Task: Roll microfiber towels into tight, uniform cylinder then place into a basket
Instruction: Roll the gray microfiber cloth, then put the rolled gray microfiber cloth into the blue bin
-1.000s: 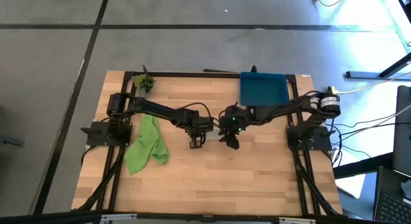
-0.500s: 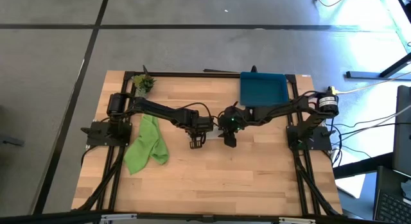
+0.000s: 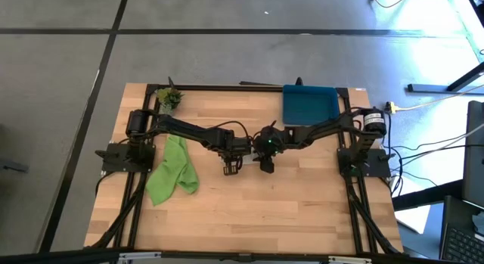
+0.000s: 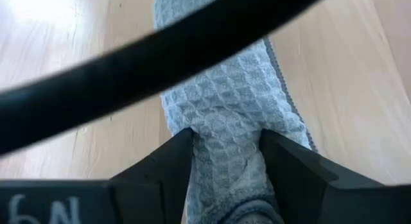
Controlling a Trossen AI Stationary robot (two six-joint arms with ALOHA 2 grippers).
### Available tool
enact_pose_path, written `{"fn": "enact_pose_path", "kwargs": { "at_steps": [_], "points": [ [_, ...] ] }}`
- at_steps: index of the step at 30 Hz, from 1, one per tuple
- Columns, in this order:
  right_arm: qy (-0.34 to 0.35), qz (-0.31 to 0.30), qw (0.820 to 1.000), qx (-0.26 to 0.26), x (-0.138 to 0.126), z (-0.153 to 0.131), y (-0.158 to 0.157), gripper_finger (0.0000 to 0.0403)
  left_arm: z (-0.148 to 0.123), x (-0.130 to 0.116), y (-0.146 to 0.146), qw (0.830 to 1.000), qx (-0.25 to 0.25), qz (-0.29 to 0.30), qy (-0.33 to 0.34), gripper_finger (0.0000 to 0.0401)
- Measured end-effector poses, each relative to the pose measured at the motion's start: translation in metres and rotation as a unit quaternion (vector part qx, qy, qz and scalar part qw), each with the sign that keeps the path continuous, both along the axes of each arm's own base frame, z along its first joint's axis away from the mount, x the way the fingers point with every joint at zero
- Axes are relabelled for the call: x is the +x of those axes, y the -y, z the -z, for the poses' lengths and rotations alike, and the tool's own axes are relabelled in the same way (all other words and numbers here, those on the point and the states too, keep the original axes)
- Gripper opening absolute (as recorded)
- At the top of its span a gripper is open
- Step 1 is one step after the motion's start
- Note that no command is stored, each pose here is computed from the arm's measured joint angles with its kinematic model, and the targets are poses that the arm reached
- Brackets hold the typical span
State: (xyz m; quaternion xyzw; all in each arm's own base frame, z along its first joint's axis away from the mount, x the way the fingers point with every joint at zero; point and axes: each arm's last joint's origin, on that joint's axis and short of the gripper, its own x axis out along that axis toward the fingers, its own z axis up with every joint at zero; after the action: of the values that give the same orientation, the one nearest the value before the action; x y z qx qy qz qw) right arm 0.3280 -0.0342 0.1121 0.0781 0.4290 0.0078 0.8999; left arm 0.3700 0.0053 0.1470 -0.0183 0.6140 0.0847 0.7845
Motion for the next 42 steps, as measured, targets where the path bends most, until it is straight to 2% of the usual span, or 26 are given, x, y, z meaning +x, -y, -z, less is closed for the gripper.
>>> {"fn": "enact_pose_path", "kwargs": {
  "at_steps": [7, 18, 29, 34, 38, 42],
  "points": [
    [-0.004, 0.003, 1.0, 0.003, -0.001, 0.001, 0.003, 0.0189, 0.0, 0.0, 0.0, 1.0, 0.009, -0.024, 0.003, 0.0008],
    [-0.011, 0.003, 1.0, 0.004, -0.002, 0.004, 0.003, 0.0189, -0.002, -0.001, -0.002, 0.999, 0.03, -0.033, 0.003, 0.0086],
    [-0.012, 0.005, 1.0, 0.004, -0.002, 0.005, 0.003, 0.0189, -0.046, -0.018, -0.004, 0.997, 0.062, -0.026, 0.029, 0.0085],
    [-0.012, 0.005, 1.0, 0.004, -0.002, 0.005, 0.003, 0.0189, -0.065, -0.024, 0.0, 0.996, 0.054, -0.033, 0.058, 0.0081],
    [-0.012, 0.005, 1.0, 0.004, -0.002, 0.005, 0.003, 0.0189, -0.065, -0.022, 0.014, 0.997, 0.051, 0.01, 0.065, 0.0082],
    [-0.011, 0.005, 1.0, 0.005, -0.002, 0.005, 0.003, 0.0189, -0.049, -0.014, 0.029, 0.995, 0.058, 0.057, 0.053, 0.0081]
  ]
}}
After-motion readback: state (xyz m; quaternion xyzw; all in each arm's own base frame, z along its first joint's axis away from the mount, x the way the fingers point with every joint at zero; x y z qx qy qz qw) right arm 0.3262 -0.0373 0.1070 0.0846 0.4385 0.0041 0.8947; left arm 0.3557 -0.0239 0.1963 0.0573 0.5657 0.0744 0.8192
